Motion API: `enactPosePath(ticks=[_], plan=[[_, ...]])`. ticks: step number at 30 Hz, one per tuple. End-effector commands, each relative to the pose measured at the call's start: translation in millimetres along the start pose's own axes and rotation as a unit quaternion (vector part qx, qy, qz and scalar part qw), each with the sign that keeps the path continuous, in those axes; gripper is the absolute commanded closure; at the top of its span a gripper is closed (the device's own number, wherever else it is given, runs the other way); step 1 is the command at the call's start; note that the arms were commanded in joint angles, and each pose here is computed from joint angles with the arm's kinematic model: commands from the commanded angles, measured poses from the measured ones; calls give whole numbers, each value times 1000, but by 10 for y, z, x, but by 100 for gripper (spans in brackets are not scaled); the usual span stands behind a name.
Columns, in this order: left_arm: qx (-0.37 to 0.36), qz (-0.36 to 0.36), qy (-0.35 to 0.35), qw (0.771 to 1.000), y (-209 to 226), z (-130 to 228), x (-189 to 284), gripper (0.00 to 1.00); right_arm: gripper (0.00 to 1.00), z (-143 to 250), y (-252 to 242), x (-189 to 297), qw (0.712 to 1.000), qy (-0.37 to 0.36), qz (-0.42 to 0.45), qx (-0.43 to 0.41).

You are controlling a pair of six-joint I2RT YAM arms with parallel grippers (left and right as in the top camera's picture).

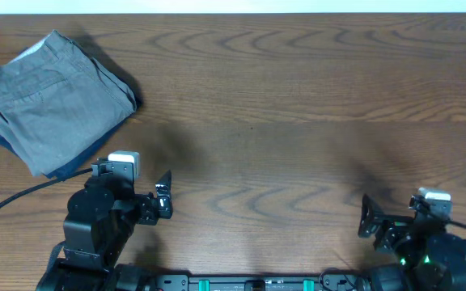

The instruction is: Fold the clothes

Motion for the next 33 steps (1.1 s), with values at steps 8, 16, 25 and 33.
enactPosePath(ticks=[8,16,25,33], plan=[[1,0,-1,1000,1,9,6,2,1,201,2,-467,996,-90,8,21],[1,0,-1,1000,1,9,6,2,1,110,32,-753,979,-172,23,109],[1,0,-1,1000,1,9,6,2,1,273,52,-975,973,-186,25,132],[1,0,-1,1000,1,9,6,2,1,210,99,-954,968,-208,1,141]])
Point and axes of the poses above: each gripper's point midway between its finger pads, its own x axis back along the fingers, its own y axis along the line the jaws close on, z = x × y, the point moved 4 cm from there along x, back along the fingers, and after that the axes turned 12 degrees about x, right-handed, at the moved point
